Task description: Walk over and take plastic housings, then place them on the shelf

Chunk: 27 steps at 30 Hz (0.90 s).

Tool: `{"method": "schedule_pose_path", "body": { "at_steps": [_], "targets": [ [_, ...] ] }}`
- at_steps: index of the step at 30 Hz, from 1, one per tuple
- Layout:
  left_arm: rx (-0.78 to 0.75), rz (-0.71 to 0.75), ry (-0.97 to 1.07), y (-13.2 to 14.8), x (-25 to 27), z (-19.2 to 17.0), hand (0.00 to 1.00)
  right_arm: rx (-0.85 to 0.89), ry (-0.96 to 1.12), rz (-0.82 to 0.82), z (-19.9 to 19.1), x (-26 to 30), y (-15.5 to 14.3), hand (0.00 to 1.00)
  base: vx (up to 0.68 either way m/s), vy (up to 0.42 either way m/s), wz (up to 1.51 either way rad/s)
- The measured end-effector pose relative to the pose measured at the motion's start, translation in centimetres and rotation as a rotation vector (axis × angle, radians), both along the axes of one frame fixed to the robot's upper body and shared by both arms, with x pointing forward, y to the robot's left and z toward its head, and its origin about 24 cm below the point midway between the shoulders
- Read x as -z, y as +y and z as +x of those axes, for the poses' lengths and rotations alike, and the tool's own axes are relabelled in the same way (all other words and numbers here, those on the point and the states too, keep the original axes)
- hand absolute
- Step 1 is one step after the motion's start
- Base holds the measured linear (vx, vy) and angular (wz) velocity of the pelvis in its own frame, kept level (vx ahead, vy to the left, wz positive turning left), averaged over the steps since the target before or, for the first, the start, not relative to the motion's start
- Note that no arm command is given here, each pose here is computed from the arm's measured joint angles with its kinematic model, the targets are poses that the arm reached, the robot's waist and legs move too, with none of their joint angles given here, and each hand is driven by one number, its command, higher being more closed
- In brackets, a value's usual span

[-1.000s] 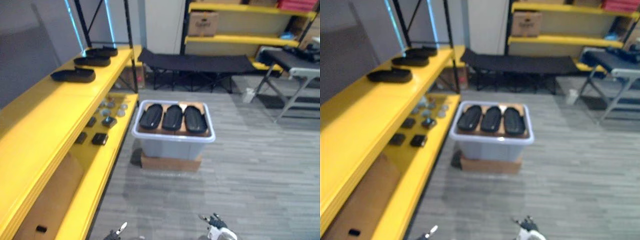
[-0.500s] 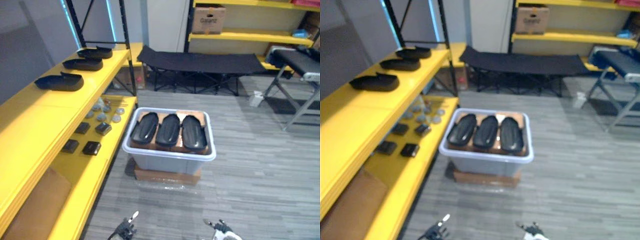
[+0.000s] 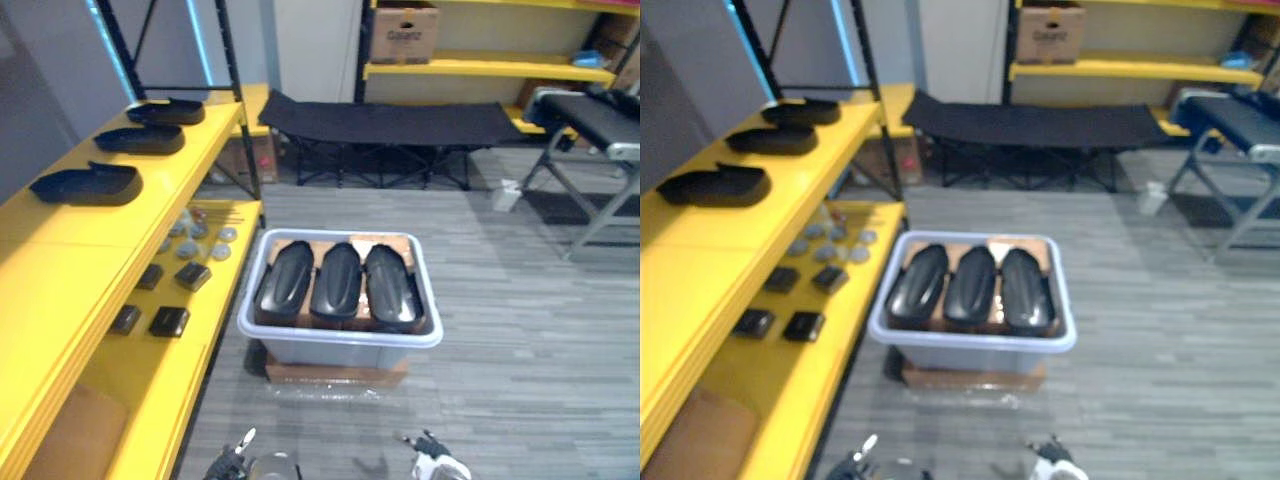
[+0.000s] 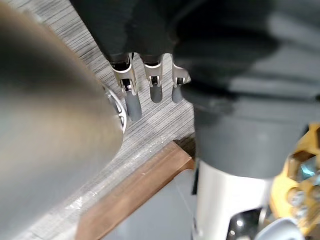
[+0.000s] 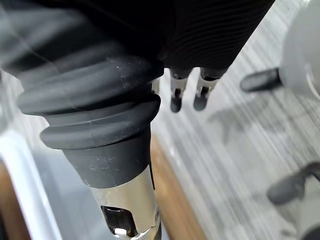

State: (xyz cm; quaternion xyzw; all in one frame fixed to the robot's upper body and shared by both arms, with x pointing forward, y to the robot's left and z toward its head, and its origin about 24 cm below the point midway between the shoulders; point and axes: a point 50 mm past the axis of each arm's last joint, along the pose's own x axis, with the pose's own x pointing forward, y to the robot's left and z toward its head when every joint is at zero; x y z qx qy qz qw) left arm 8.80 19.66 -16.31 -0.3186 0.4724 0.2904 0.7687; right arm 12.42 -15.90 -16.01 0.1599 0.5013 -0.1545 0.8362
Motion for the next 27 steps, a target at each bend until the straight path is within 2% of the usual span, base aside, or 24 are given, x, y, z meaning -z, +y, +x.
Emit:
{"method": "schedule_pose_path", "body": {
  "at_steps": [6, 9, 10, 11, 12, 14, 16, 19, 21, 23, 24, 27],
  "targets": [
    [0.082, 0.003, 0.007, -0.9, 0.0, 0.4, 0.0, -0.31, -0.124, -0.042, 0.3, -0.5, 0.1, 0.0, 0.12, 0.04, 0.03],
    [0.172, 0.05, 0.027, -0.2, -0.1, 0.6, 0.0, -0.603, -0.229, -0.047, 0.4, -1.0, 2.4, 0.0, 0.14, -0.081, 0.54],
    [0.222, 0.078, 0.026, 0.2, -0.2, 1.1, 0.0, -0.788, -0.311, -0.06, 1.0, -1.7, 3.6, 0.0, 0.02, -0.149, 0.66],
    [0.236, 0.086, 0.033, 0.3, -0.2, 1.1, 0.0, -0.885, -0.371, -0.066, 1.5, -2.3, 4.3, 0.0, -0.12, -0.139, 0.68],
    [0.262, 0.1, 0.058, 0.8, -0.2, 1.0, 0.0, -1.052, -0.509, -0.053, 2.7, -4.1, 5.8, 0.0, -0.2, -0.116, 0.64],
    [0.277, 0.127, 0.087, 2.1, -0.4, 1.3, 0.0, -1.203, -0.727, 0.006, 4.0, -7.2, 8.4, 0.0, -0.17, -0.18, 0.65],
    [0.284, 0.116, 0.113, 2.0, -0.2, 1.1, 0.0, -1.268, -0.873, 0.053, 5.0, -10.0, 9.5, 0.0, 0.03, -0.252, 0.05],
    [0.263, 0.113, 0.149, 2.3, 0.0, -0.1, 0.0, -1.251, -1.125, 0.154, 6.5, -15.5, 10.1, 0.0, 0.05, -0.166, -0.2],
    [0.246, 0.109, 0.158, 2.5, 0.1, -0.5, 0.0, -1.156, -1.269, 0.213, 7.5, -19.2, 9.0, 0.0, 0.02, -0.079, -0.05],
    [0.25, 0.134, 0.151, 2.8, 0.1, -1.3, 0.0, -0.917, -1.494, 0.225, 9.5, -24.4, 6.0, 0.0, 0.0, 0.0, 0.0],
    [0.254, 0.14, 0.149, 2.9, 0.1, -1.5, 0.0, -0.848, -1.537, 0.212, 10.1, -25.4, 5.1, 0.0, 0.02, 0.032, 0.0],
    [0.281, 0.168, 0.144, 3.2, 0.1, -2.3, 0.0, -0.457, -1.583, 0.043, 12.3, -27.5, -0.1, 0.0, 0.03, 0.034, -0.01]
  ]
}}
